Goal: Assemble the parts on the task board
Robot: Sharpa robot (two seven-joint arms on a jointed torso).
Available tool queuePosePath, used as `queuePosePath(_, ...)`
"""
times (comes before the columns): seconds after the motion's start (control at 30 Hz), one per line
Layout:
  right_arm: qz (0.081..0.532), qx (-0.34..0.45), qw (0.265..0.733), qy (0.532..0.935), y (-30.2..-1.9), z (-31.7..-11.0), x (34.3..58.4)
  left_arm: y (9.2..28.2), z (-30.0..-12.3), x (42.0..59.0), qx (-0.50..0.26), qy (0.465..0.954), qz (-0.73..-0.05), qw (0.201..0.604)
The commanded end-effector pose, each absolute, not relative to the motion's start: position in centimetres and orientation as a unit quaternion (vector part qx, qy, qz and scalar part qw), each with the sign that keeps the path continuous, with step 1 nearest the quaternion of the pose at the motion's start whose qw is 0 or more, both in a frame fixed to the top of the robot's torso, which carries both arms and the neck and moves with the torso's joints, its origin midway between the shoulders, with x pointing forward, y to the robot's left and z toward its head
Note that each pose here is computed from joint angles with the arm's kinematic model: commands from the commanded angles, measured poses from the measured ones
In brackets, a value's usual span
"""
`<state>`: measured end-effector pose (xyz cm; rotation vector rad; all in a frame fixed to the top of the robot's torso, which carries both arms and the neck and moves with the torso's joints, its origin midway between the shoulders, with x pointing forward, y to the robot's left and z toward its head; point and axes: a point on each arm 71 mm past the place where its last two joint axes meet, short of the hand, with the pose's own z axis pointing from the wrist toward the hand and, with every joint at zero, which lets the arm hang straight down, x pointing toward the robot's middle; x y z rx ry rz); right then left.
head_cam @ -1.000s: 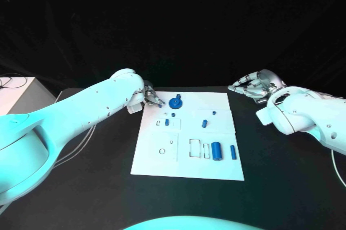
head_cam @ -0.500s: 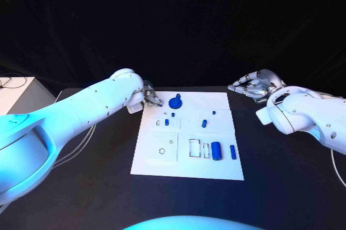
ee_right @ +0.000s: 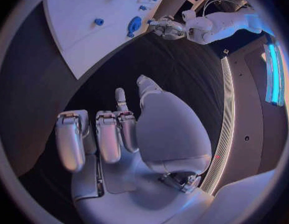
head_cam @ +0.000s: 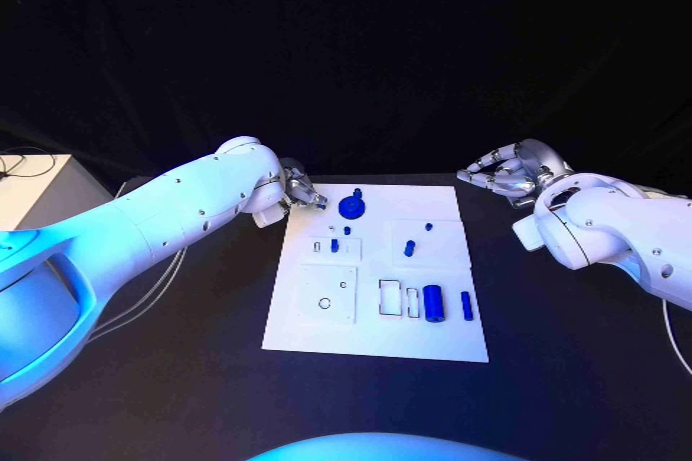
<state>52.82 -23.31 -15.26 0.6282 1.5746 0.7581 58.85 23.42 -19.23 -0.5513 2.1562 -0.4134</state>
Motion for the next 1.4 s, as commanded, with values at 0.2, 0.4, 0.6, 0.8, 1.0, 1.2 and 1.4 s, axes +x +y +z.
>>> queuePosePath(0.2,0.328,0.265,0.599,0.681,-23.4,-15.4,52.8,23.0,-18.3,57.2,-0.209,0.856,-0.199,0.430)
queuePosePath(0.4,0.325,0.268,0.598,0.682,-23.6,-15.6,52.8,23.2,-18.3,55.3,-0.187,0.857,-0.196,0.439)
queuePosePath(0.6,0.323,0.270,0.596,0.684,-23.8,-16.0,52.8,23.4,-18.9,53.5,-0.169,0.856,-0.191,0.450)
queuePosePath(0.8,0.321,0.272,0.594,0.686,-23.9,-16.3,52.7,23.0,-19.7,52.1,-0.149,0.856,-0.188,0.459)
queuePosePath(1.0,0.321,0.272,0.593,0.686,-23.9,-16.4,52.7,22.5,-20.8,51.3,-0.134,0.858,-0.181,0.462)
queuePosePath(1.2,0.321,0.272,0.593,0.687,-23.9,-16.4,52.7,22.2,-21.8,51.1,-0.129,0.862,-0.177,0.457)
queuePosePath(1.4,0.321,0.272,0.593,0.687,-23.9,-16.4,52.7,21.9,-22.2,51.0,-0.121,0.867,-0.175,0.450)
